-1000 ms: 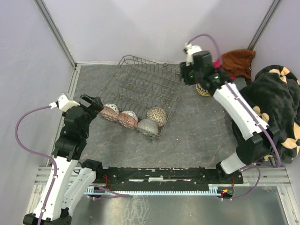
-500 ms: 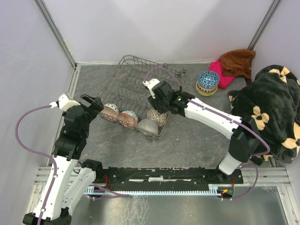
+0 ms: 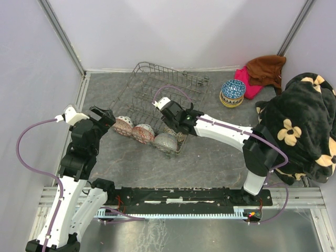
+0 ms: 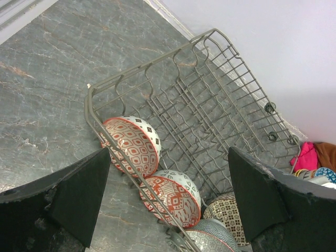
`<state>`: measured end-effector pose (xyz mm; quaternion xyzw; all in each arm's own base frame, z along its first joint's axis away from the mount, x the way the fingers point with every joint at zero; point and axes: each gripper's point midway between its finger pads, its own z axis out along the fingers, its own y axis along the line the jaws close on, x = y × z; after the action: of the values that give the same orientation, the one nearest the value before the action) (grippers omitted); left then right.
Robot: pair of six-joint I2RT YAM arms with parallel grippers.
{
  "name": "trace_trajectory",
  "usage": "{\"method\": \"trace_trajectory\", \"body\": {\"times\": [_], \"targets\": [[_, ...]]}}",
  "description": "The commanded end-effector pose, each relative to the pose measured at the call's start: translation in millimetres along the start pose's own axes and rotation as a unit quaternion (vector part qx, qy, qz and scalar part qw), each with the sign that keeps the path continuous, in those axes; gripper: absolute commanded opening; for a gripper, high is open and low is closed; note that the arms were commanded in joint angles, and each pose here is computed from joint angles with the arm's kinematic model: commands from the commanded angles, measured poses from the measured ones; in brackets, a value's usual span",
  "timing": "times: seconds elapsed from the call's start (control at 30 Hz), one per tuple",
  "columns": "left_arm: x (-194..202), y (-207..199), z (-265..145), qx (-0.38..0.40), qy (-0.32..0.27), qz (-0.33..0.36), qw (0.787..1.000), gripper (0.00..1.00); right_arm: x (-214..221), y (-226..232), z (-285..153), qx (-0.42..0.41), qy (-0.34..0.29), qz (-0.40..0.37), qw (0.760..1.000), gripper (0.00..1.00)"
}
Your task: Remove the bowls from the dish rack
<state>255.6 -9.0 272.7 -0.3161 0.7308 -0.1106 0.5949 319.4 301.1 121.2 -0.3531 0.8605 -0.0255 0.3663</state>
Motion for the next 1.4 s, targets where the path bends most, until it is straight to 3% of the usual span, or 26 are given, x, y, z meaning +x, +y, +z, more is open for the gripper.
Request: {"method": "trace_trajectory", "body": {"times": [0.0,0.5,1.1,1.37], "targets": [[-9.1,-5.5,-2.6,0.010,-0.015,-0.005,1.000,0.99,-9.2,-8.3,2.5,0.033,-0.021,-0.002,0.999,0.49],[-9.3,-4.3,-2.6,0.009,-0.017,-0.005,1.000,0.99,2.2,-14.2,19.3,0.070,-0.006,-0.013,0.997,0.37],[-10.4,-6.3,-2.2,0.011,-0.018,-0.007,1.000,0.99,-11.2,-34.2,-1.5,0.106,-0.034,-0.006,0.994,0.02],[-11.8,-7.3,-3.2,0.013,-0.020,-0.008,1.000,0.99,-39.8,-54.2,-33.8,0.129,-0.072,0.003,0.989,0.01]]}}
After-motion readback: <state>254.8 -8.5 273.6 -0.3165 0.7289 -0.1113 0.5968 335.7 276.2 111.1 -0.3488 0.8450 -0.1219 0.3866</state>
